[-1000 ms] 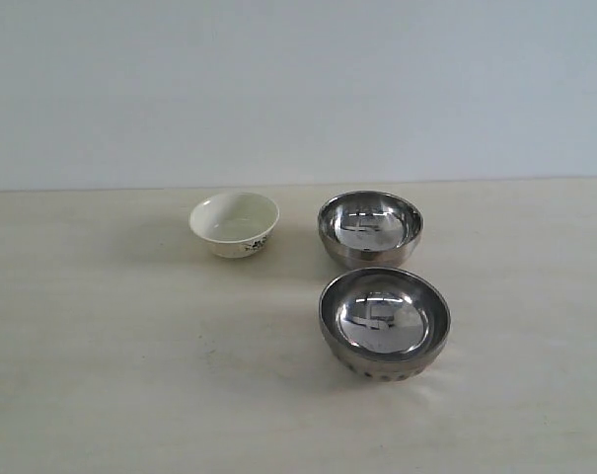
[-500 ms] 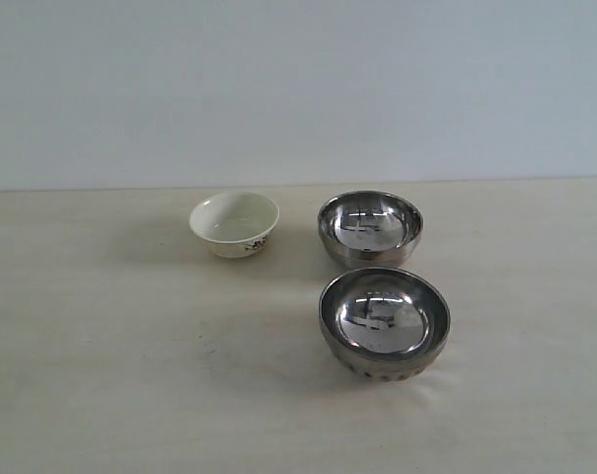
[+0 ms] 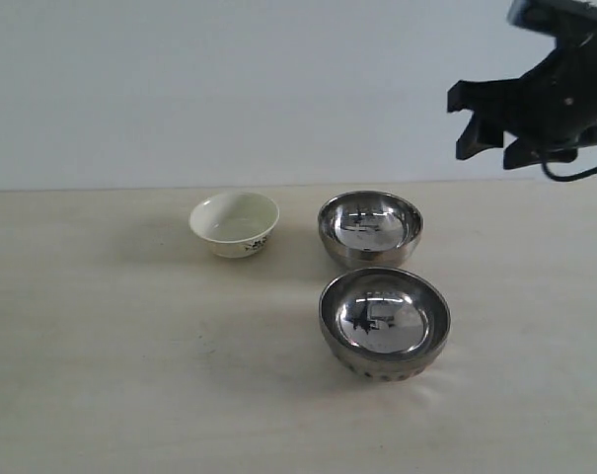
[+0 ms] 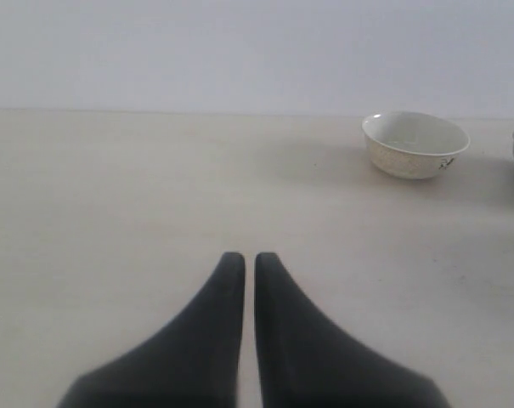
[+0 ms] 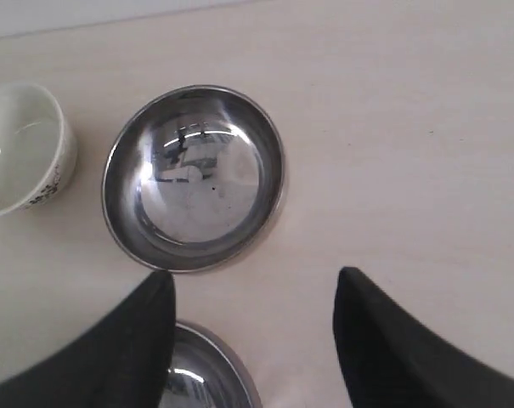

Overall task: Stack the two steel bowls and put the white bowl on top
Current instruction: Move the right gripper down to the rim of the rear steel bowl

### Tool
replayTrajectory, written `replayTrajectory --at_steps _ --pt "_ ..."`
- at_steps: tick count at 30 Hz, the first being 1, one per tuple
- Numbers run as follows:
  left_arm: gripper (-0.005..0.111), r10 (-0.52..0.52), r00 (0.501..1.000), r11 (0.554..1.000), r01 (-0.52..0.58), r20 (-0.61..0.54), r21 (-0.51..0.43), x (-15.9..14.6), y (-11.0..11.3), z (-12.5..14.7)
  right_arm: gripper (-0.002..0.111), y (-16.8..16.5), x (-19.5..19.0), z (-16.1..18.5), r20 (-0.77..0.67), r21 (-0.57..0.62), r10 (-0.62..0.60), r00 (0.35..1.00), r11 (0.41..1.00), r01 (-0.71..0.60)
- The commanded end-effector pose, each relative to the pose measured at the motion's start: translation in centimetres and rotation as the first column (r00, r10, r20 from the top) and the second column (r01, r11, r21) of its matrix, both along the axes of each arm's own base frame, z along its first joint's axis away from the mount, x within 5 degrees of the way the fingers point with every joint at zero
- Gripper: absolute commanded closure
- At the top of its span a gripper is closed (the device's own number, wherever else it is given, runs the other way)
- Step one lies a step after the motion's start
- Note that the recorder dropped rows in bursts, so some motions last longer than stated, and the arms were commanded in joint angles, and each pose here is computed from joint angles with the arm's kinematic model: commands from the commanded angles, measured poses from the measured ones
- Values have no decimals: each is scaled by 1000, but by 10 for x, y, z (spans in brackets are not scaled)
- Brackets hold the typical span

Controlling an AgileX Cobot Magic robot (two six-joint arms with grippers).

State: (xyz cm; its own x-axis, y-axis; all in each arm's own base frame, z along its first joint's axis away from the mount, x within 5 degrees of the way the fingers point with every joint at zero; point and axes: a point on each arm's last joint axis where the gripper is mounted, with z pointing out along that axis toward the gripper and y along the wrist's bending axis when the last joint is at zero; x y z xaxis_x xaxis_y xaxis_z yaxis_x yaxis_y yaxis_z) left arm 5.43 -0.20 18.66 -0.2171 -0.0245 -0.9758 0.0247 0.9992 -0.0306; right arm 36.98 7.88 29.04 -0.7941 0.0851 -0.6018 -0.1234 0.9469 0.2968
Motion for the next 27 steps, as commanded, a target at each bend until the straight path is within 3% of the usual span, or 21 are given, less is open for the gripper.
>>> replayTrajectory --at_steps 1,10,23,25,26,27 --pt "103 4 1000 1000 -4 -2 -14 0 0 -1 58 21 32 -25 -27 -7 34 999 999 -34" --pt "103 4 1000 1000 -4 -2 -14 0 0 -1 58 28 75 -85 -56 -20 -12 998 1000 11" --pt "103 4 1000 1000 -4 -2 -14 0 0 -1 60 36 95 -166 -65 -39 -63 996 997 60" --pt "103 4 1000 1000 -4 -2 -14 0 0 -1 82 42 96 -166 -47 -24 -67 997 998 66" --pt "103 4 1000 1000 -4 -2 -14 0 0 -1 105 46 95 -166 -38 -23 -59 998 998 58" --pt "103 4 1000 1000 -4 -2 -14 0 0 -1 108 46 95 -165 -34 -22 -62 997 998 61"
